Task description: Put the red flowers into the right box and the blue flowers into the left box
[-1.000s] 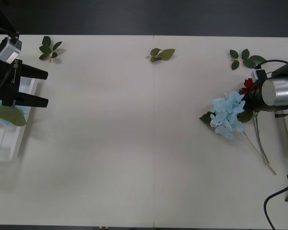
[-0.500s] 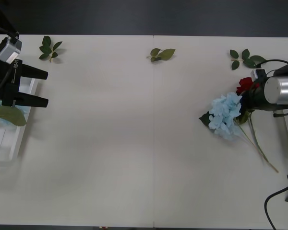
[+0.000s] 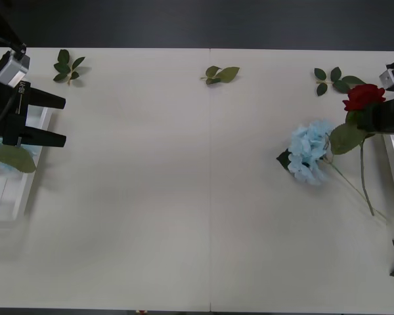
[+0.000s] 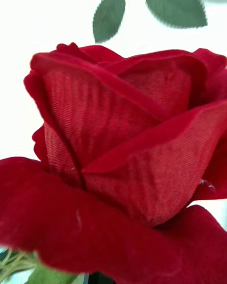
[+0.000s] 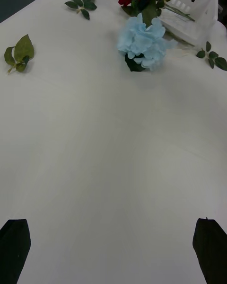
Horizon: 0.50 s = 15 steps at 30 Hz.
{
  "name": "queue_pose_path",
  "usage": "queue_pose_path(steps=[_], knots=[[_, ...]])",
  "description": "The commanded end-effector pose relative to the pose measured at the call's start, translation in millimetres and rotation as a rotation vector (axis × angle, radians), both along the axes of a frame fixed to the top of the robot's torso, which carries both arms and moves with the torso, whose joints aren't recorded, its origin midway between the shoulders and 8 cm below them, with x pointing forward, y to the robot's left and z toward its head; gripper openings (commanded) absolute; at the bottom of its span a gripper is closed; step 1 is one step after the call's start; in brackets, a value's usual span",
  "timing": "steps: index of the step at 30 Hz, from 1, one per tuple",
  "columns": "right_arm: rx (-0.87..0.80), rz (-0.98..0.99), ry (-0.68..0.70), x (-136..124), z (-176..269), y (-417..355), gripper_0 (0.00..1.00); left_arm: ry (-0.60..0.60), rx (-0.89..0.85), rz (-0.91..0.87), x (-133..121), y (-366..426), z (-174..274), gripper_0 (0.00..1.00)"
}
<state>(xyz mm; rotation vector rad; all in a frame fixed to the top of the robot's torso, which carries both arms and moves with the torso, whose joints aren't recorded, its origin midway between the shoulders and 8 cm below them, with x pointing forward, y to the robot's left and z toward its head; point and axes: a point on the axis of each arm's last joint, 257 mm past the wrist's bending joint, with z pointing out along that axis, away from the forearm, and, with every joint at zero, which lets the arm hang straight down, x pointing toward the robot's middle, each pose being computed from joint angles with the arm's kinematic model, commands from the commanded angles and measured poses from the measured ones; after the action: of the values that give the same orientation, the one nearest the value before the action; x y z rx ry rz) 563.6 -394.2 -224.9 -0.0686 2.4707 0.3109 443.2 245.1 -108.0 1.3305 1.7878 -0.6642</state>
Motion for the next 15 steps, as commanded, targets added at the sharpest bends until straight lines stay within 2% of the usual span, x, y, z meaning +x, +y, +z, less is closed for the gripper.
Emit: queue_pose_path(steps=[1, 8, 15], knots=[[0.026, 0.092, -0.07, 2, 47, 2, 0.01, -0.08, 0.023, -0.026, 8, -1, 21, 1.0], [0.213, 0.152, -0.1, -5, 67, 29, 0.01, -0.08, 0.023, -0.026, 8, -1, 21, 1.0], [0.316, 0.186, -0.113, -7, 77, 51, 0.01, -0.08, 0.023, -0.026, 8, -1, 21, 1.0]])
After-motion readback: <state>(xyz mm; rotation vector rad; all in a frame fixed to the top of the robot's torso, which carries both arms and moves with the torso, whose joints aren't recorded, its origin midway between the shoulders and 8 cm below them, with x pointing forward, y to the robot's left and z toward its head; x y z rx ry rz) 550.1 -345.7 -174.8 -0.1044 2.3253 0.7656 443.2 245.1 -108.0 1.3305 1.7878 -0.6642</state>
